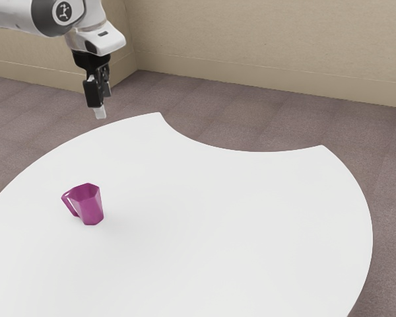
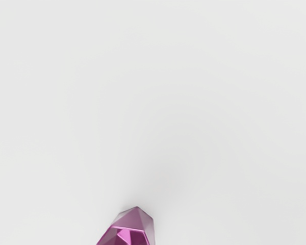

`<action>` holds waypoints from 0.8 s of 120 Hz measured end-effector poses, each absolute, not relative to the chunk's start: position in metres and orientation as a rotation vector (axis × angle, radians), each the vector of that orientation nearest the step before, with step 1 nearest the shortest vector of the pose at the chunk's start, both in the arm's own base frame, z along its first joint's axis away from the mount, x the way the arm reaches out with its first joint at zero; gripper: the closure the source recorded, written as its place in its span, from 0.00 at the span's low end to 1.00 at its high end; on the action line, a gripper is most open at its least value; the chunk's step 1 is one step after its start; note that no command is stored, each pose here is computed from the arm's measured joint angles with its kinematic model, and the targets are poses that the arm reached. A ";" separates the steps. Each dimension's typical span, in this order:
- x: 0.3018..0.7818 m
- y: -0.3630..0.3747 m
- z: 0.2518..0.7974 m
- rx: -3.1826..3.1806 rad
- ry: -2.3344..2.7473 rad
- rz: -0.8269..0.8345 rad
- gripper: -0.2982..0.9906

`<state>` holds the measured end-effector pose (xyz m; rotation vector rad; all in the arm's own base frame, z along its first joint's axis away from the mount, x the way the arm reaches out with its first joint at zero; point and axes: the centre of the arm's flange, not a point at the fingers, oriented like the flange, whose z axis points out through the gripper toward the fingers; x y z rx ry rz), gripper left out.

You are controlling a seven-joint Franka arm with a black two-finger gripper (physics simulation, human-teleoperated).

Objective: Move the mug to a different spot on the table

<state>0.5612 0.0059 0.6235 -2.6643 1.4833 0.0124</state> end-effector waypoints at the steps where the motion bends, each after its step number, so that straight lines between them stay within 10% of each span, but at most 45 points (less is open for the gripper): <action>1: 0.561 0.006 0.623 -2.664 1.483 0.013 0.23; 96: 0.458 0.143 0.585 -2.786 1.331 0.105 0.23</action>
